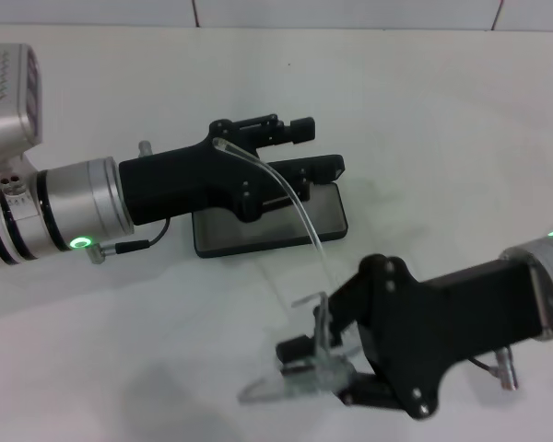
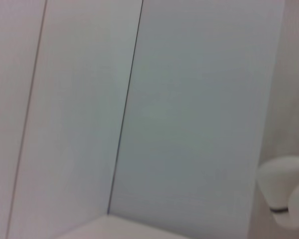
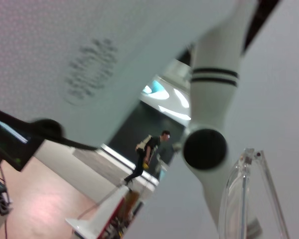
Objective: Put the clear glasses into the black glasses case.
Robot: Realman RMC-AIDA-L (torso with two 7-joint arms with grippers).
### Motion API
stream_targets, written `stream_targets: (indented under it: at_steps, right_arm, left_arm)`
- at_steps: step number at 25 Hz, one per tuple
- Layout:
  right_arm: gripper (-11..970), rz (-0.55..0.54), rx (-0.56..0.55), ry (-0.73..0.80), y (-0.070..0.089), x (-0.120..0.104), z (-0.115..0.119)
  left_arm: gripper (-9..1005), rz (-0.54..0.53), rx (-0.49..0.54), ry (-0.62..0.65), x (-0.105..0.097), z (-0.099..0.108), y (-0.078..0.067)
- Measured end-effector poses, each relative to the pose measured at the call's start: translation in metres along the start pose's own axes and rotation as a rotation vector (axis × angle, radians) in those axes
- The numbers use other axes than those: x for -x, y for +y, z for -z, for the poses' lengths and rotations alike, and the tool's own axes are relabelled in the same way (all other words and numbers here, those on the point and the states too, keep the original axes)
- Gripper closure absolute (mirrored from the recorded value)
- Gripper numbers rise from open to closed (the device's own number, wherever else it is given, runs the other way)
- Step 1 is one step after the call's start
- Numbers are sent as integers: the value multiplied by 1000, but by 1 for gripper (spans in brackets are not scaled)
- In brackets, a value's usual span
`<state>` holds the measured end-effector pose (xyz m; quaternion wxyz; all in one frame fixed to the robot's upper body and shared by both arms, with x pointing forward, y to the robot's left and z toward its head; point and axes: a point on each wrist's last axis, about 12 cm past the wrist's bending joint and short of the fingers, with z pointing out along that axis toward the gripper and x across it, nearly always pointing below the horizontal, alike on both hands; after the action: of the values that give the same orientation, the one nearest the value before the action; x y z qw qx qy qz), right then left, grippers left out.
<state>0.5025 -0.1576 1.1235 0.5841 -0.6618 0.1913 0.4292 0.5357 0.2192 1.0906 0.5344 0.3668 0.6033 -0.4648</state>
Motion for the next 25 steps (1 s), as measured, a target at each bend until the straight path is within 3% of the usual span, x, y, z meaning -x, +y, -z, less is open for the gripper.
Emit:
stream_targets:
  at_steps: [3, 9, 19, 25]
  right_arm:
    - [840, -103, -48, 63, -5, -10, 1]
    - [840, -192, -112, 128, -10, -19, 3]
    - [840, -317, -173, 214, -16, -29, 8]
    - [840, -325, -181, 224, -18, -31, 8]
  left_arm:
    - [426, -30, 9, -53, 0, 1, -2]
    - [428, -112, 13, -179, -1, 7, -12]
    - [431, -154, 34, -201, -2, 10, -13]
    - [431, -169, 24, -195, -1, 8, -13]
